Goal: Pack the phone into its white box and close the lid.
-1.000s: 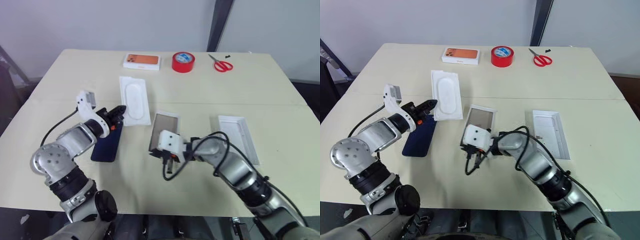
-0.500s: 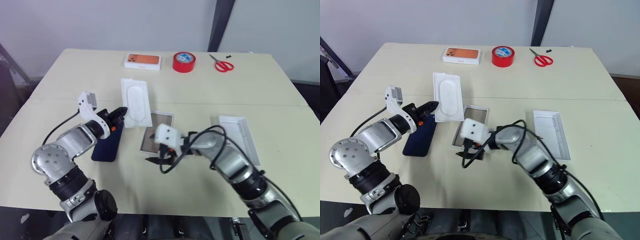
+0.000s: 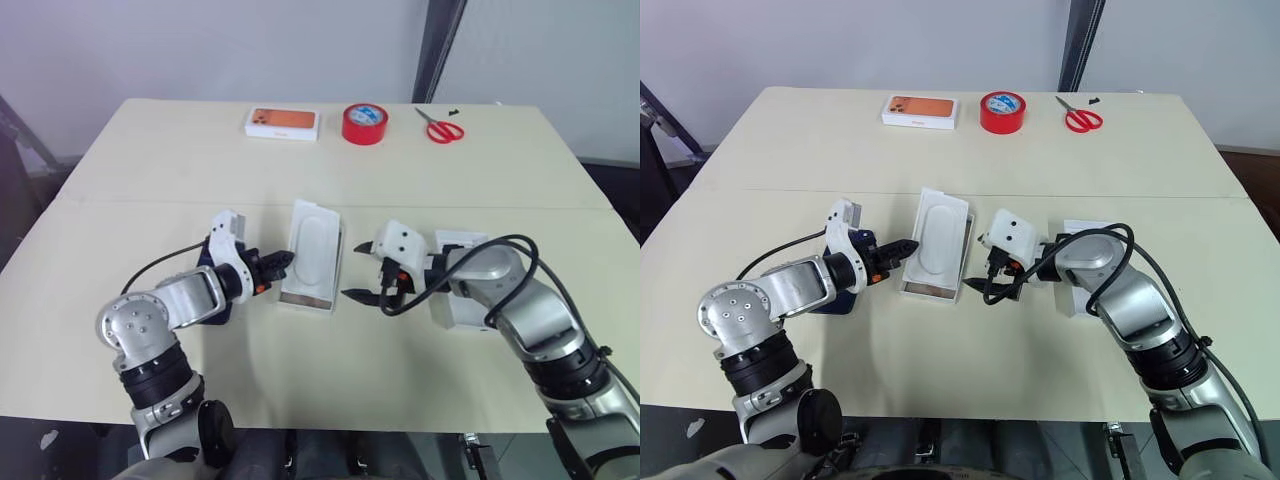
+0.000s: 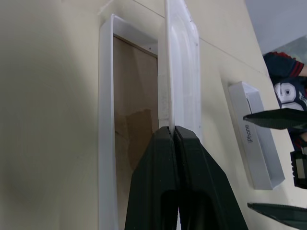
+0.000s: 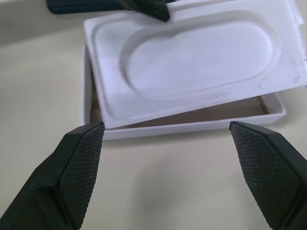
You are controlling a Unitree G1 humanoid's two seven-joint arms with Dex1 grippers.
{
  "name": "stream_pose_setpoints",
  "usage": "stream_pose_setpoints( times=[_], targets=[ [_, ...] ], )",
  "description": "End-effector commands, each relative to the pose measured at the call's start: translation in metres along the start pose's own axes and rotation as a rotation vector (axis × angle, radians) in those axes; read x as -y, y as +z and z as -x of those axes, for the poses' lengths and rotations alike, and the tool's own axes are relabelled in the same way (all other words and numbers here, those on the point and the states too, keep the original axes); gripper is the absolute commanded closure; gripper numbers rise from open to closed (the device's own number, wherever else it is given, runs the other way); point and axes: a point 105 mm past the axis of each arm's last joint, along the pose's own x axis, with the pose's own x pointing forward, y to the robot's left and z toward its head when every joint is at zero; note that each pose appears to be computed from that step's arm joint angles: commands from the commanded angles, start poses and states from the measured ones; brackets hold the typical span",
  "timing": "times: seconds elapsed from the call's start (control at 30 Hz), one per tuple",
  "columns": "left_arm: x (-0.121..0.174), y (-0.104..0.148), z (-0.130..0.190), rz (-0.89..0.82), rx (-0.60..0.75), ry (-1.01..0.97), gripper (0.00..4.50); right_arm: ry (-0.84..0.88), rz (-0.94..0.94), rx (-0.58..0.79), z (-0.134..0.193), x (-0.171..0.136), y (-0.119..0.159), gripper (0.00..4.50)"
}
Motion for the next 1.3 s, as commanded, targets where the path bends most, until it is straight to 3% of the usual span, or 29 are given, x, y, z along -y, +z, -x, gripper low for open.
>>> stream_pose_setpoints(
  times=[0.03, 0.1, 0.2, 0.47, 0.53, 0.6, 0.67, 0.87, 1.03, 1.17, 1.3],
  targets=[
    [0.003, -0.008, -0.002, -0.031, -0.044, 0.001, 4.50, -0.044, 0.038, 0.035, 0.003, 0.008, 0.011, 0.13],
    [0.003, -0.009, -0.002, -0.030, -0.049, 0.001, 4.50, -0.049, 0.040, 0.039, 0.002, 0.009, 0.012, 0.13],
    [0.005, -0.010, -0.002, -0.037, -0.055, -0.007, 3.66, -0.055, 0.044, 0.039, 0.002, 0.010, 0.012, 0.06],
    [0.005, -0.001, 0.005, -0.045, -0.014, -0.018, 0.03, -0.078, 0.031, 0.048, -0.001, 0.015, 0.013, 0.06],
    [0.006, 0.005, 0.009, -0.051, 0.008, -0.027, 0.03, -0.095, 0.016, 0.063, -0.004, 0.018, 0.018, 0.06],
    [0.006, 0.009, 0.013, -0.065, 0.019, -0.029, 0.00, -0.102, -0.003, 0.084, -0.008, 0.021, 0.023, 0.60],
    [0.003, 0.013, 0.018, -0.082, 0.026, -0.018, 0.00, -0.099, -0.013, 0.096, -0.013, 0.021, 0.028, 1.33],
    [-0.010, 0.041, 0.046, -0.246, 0.128, 0.057, 0.00, -0.133, -0.066, 0.110, -0.042, 0.024, 0.041, 4.32],
    [-0.019, 0.047, 0.070, -0.473, 0.162, 0.068, 0.00, -0.212, -0.070, 0.055, -0.071, 0.031, 0.041, 4.42],
    [-0.020, 0.032, 0.084, -0.663, 0.105, 0.006, 0.00, -0.230, -0.070, 0.008, -0.092, 0.032, 0.041, 4.42],
    [-0.024, 0.015, 0.094, -0.749, 0.056, -0.050, 0.00, -0.250, -0.048, -0.026, -0.105, 0.033, 0.041, 4.42]
  ],
)
